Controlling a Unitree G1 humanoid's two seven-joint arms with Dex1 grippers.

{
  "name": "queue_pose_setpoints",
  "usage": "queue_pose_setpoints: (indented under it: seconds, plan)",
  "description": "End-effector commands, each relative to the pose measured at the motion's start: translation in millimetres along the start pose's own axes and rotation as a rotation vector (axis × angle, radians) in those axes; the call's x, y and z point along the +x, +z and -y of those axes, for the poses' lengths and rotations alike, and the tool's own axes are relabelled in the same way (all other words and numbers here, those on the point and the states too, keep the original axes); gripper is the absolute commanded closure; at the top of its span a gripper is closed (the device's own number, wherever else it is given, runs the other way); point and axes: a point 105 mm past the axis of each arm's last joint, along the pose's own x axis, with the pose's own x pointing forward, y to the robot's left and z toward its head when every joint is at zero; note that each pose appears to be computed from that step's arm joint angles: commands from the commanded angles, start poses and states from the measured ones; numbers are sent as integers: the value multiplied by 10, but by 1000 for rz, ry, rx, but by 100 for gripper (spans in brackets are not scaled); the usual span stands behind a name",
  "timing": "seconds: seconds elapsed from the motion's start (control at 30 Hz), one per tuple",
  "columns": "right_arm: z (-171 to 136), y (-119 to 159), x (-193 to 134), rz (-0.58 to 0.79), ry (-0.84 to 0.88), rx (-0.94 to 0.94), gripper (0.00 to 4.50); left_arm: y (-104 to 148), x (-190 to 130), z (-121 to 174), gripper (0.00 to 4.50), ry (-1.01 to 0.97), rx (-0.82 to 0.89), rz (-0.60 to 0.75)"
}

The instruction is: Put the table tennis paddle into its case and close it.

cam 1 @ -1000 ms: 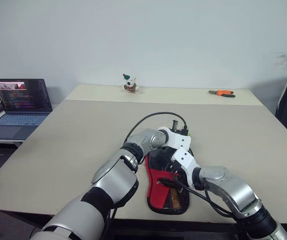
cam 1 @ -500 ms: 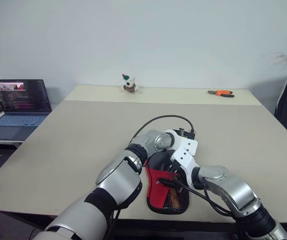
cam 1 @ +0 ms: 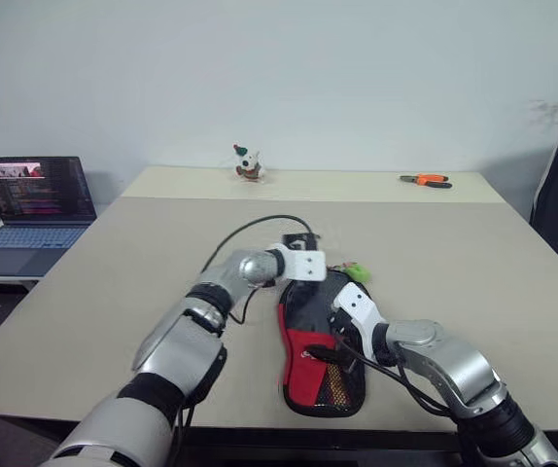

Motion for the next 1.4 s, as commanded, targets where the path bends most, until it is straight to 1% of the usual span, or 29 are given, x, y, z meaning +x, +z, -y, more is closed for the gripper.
queue_pose_setpoints:
  seconds: [0.03,0.1,0.13,0.23,0.3,0.33,0.4,0.57,0.67,0.73,0.8,0.9,1.0,1.1,1.2,1.3,1.4]
  plan:
    - [-202,301,-163,119,125,-21,0,101,-156,81,53,-126,-223,166]
    - [-375,525,-321,207,235,-44,0,27,-345,305,53,-270,-340,222]
    - [-391,571,-363,222,246,-54,0,25,-402,355,53,-302,-390,246]
    - [-308,599,-421,219,214,-79,0,45,-491,430,53,-337,-510,282]
    - [-219,612,-458,217,182,-97,0,41,-535,501,53,-361,-561,279]
    - [-135,613,-478,211,148,-113,0,16,-547,546,53,-362,-571,262]
    - [133,580,-495,183,34,-154,0,-24,-534,606,53,-346,-597,235]
    - [801,455,-515,85,-218,-257,0,-12,-491,719,53,-367,-617,213]
    - [1144,449,-545,53,-307,-318,0,-21,-466,794,53,-390,-616,196]
    - [1310,450,-524,38,-344,-345,0,-20,-458,828,53,-404,-609,190]
    - [1422,467,-468,50,-362,-323,0,-9,-455,856,53,-418,-605,191]
    - [1483,494,-361,83,-349,-260,0,1,-454,885,53,-433,-597,188]
    - [1427,480,-179,90,-278,-198,0,1,-464,903,53,-443,-598,187]
    - [1386,446,-73,78,-242,-191,0,-9,-473,895,53,-445,-595,182]
    - [1416,430,-10,73,-259,-185,0,-12,-476,886,53,-446,-591,179]
    - [1472,417,15,69,-286,-165,63,-7,-478,885,50,-449,-590,179]
    - [1498,407,15,68,-289,-150,162,2,-481,896,50,-456,-589,180]
